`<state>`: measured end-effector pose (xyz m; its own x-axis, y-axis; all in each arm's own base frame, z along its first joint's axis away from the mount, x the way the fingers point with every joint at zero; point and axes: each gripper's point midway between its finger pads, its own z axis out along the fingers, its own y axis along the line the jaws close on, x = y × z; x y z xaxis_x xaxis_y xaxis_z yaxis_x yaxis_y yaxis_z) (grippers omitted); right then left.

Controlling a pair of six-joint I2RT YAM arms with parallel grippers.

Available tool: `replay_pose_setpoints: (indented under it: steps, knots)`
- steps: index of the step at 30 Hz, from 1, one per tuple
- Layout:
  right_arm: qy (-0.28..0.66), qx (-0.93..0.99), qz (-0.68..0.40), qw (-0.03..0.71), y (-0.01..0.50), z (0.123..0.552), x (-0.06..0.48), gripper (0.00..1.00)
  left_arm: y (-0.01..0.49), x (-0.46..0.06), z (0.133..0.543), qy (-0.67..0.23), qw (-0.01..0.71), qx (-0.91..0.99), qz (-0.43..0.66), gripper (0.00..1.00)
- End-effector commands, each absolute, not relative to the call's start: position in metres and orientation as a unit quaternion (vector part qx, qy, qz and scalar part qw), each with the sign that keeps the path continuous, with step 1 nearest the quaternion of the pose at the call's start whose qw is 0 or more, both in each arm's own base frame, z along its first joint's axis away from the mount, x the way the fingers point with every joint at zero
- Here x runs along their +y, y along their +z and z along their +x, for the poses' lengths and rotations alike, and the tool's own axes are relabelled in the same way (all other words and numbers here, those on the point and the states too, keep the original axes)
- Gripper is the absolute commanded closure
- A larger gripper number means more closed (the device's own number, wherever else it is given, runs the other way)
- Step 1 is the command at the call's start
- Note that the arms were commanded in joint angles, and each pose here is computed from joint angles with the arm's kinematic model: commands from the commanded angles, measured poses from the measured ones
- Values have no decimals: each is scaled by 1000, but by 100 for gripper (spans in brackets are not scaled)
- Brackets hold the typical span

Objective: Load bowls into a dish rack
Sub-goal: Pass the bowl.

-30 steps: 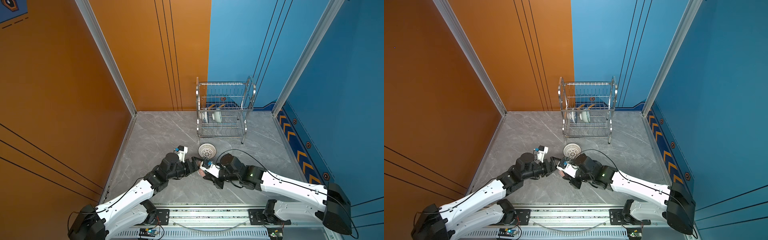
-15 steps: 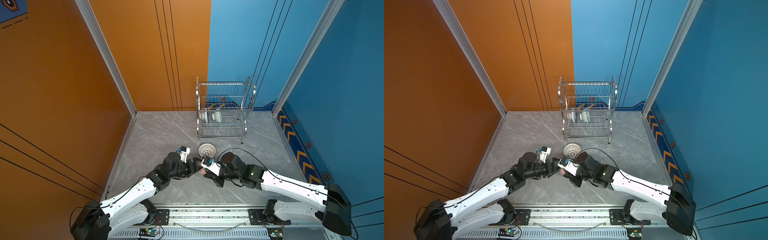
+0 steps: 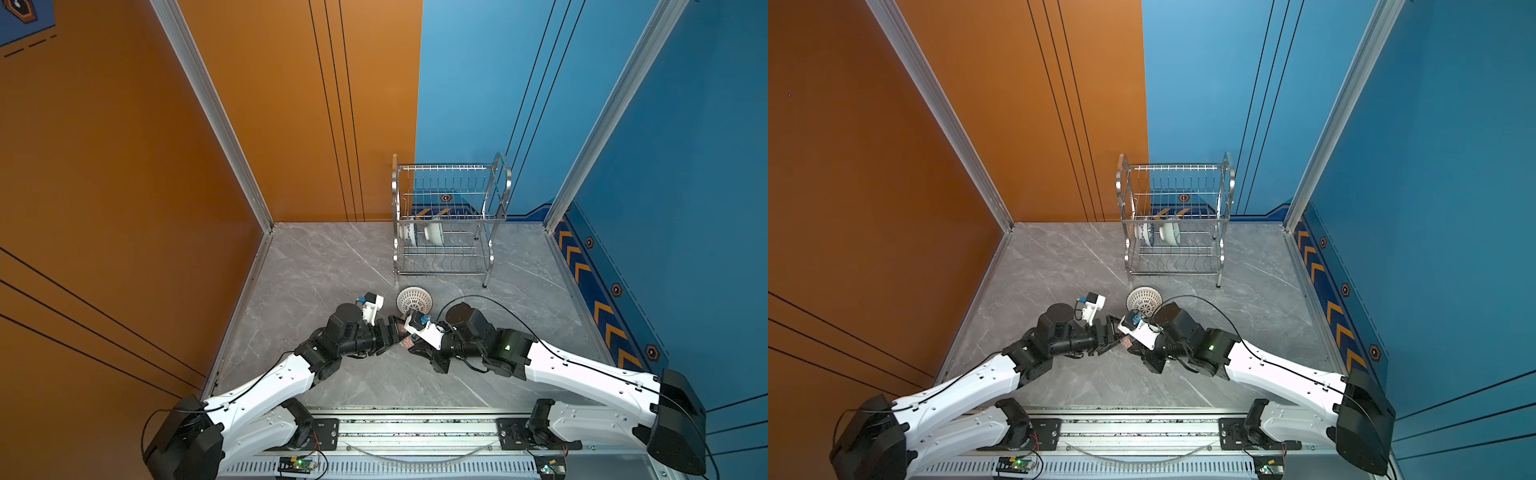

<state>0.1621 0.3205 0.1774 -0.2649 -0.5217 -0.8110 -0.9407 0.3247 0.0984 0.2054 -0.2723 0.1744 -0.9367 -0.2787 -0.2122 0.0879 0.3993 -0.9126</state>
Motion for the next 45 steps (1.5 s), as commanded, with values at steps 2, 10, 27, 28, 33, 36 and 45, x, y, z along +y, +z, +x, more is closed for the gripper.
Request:
replay_pose_setpoints:
  steps: [2,10,27,28,33,36,45]
  knots:
    - [321,718,-491,374,194,166,329,100,190,-275,209,-559,175,809,-53,18]
    - [318,720,-494,368,188,166,332,100,190,-276,210,-558,175,809,-54,19]
    - [322,728,-485,363,183,169,334,100,194,-276,211,-556,192,807,-42,35]
    - [321,728,-483,364,183,170,333,100,195,-275,211,-556,197,807,-37,35]
    - [322,730,-477,367,183,172,332,100,200,-273,211,-556,213,803,-33,39]
    - [322,732,-475,367,181,173,332,100,200,-273,211,-554,216,803,-33,39]
    - [326,722,-487,368,186,168,335,100,198,-274,212,-554,212,804,-38,27]
